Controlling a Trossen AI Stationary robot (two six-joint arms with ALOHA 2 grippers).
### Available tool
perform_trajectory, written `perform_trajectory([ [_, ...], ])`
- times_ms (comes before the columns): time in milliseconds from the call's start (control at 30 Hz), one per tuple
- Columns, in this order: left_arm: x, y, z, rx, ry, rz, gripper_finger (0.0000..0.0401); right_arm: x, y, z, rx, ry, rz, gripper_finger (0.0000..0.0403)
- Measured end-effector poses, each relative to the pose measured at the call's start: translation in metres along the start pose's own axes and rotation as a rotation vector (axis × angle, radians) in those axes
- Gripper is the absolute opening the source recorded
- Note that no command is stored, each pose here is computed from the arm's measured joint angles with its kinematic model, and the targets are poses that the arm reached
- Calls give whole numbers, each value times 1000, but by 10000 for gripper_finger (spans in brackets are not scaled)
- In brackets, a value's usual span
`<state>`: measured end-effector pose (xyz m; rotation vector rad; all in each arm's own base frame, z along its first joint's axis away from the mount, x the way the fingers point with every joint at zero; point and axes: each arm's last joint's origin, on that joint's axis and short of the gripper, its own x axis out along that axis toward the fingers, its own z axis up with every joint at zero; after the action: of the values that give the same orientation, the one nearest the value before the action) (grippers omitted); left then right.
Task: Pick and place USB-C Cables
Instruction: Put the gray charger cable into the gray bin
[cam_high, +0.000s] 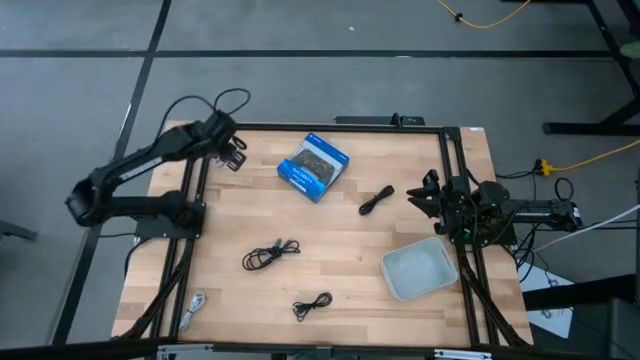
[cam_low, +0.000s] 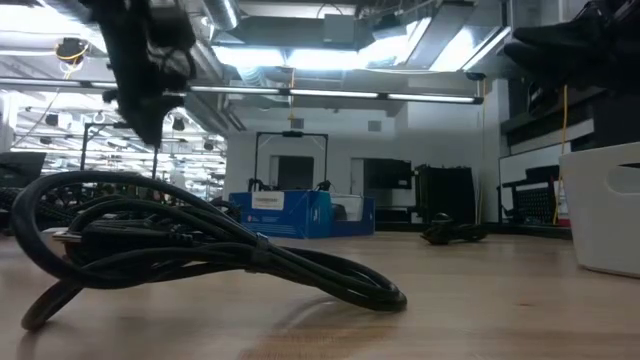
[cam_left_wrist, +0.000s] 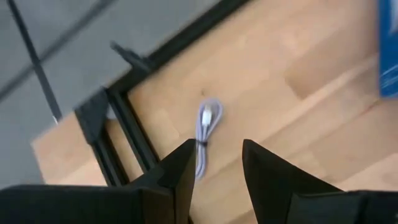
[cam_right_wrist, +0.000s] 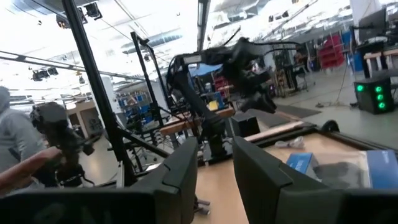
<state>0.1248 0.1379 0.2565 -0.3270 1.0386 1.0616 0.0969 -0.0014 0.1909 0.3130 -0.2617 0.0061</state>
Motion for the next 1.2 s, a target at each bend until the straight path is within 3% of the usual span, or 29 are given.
perform_trajectory([
  [400,78,9,4,98,340,-66,125,0,0,-2,-2,20,-2,106],
  [667,115,1,6,174,382,-82,125,0,-2,-5,-3,55,-13,106],
  [800,129,-1,2,206,444,-34,125,0,-2,-5,-3,55,-13,106],
  [1200,135,-1,1,124,455,52,125,0,-2,-5,-3,56,-12,106],
])
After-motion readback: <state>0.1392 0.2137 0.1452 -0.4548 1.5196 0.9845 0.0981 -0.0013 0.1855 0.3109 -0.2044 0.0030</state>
